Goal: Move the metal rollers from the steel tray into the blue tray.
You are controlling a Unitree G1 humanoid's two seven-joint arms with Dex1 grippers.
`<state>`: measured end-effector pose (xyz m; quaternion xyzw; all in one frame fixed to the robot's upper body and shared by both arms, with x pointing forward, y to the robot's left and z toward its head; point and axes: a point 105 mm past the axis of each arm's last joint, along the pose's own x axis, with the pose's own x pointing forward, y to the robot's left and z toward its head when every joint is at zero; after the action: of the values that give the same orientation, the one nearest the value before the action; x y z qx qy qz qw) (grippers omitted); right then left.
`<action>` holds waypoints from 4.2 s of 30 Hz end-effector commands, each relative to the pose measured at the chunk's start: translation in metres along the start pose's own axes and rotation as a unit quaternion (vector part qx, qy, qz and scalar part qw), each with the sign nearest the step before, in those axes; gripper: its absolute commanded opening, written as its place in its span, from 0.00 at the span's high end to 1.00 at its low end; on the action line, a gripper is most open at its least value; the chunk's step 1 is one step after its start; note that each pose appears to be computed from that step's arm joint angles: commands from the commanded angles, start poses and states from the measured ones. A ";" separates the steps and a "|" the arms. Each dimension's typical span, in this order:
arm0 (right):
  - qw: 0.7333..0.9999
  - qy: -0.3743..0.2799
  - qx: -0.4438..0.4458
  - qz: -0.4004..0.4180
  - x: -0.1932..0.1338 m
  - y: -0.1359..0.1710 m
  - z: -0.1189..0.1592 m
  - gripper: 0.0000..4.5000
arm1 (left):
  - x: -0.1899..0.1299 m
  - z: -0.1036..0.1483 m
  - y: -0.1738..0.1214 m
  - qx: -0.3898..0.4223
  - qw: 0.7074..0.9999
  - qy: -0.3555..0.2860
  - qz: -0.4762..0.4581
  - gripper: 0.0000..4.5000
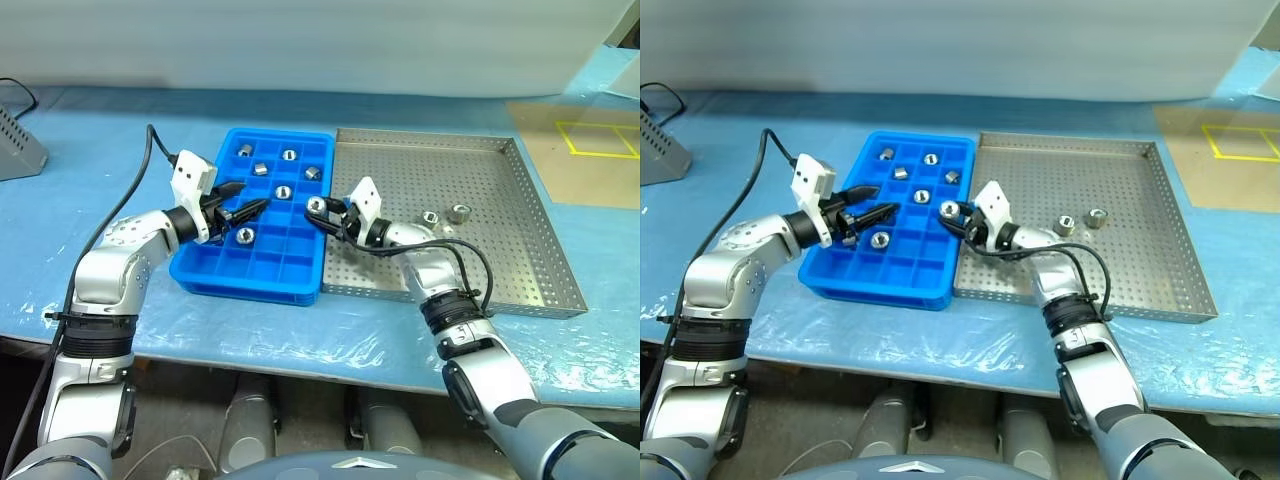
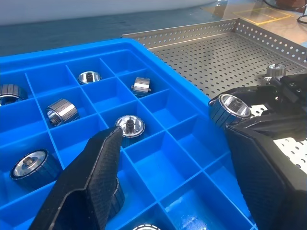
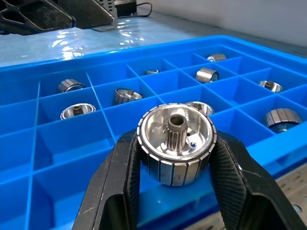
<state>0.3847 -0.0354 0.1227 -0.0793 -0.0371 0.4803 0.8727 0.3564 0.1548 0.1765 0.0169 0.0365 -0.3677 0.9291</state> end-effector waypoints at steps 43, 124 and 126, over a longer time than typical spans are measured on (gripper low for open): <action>0.955 0.063 -0.028 -0.289 -0.171 -0.094 -0.009 0.27 | 0.040 0.000 -0.033 -0.007 0.996 -0.007 -0.092 0.20; 0.983 0.023 0.019 0.180 -0.020 0.056 0.015 0.17 | -0.011 -0.011 -0.010 0.037 0.997 0.044 -0.041 0.20; 0.991 0.002 0.022 0.131 -0.021 0.037 0.025 0.17 | -0.009 -0.010 -0.012 0.037 0.997 0.043 -0.049 0.20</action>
<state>0.3268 -0.0227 0.1179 -0.0680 0.0302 0.6193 0.7816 0.3407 0.1553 0.1567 0.0575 0.0842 -0.4048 0.9087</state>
